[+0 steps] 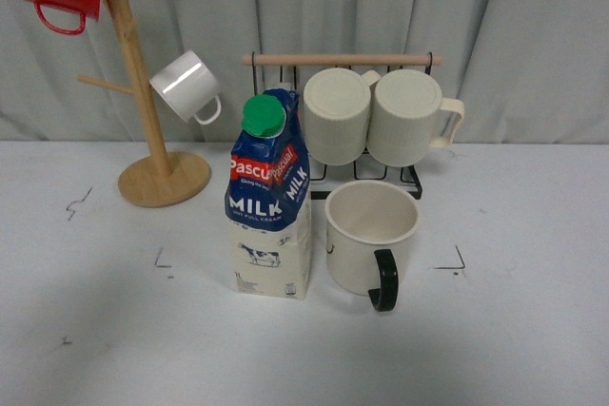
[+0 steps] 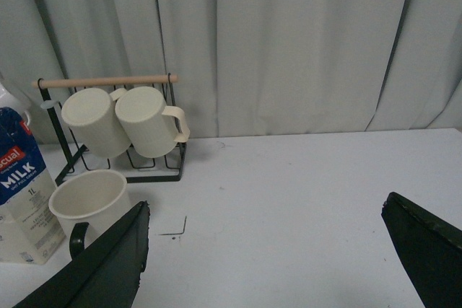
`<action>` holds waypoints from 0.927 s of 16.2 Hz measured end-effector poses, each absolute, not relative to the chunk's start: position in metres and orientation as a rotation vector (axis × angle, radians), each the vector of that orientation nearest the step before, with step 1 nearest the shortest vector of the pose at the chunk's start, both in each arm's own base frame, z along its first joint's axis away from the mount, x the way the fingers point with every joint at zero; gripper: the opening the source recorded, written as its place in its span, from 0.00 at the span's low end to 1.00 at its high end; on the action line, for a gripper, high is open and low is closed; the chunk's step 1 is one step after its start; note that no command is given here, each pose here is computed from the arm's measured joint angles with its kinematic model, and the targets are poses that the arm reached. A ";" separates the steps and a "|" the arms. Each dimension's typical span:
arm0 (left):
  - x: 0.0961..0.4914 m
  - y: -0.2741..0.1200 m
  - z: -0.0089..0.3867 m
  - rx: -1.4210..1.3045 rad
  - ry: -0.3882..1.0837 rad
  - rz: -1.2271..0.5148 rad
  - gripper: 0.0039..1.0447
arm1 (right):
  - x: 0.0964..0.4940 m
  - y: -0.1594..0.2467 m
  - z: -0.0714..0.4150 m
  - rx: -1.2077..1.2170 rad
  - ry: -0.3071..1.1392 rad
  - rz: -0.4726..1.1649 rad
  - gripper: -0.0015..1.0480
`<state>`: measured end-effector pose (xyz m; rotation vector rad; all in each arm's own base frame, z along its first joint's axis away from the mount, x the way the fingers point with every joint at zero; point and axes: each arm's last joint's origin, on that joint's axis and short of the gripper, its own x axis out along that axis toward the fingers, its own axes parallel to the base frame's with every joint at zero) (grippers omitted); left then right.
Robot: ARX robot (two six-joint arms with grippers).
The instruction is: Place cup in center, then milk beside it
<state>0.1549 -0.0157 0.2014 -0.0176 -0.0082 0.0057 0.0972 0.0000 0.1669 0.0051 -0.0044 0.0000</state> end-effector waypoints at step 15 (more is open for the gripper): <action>0.117 0.000 0.170 -0.017 -0.012 -0.002 0.01 | 0.097 0.000 0.167 0.005 -0.004 0.000 0.94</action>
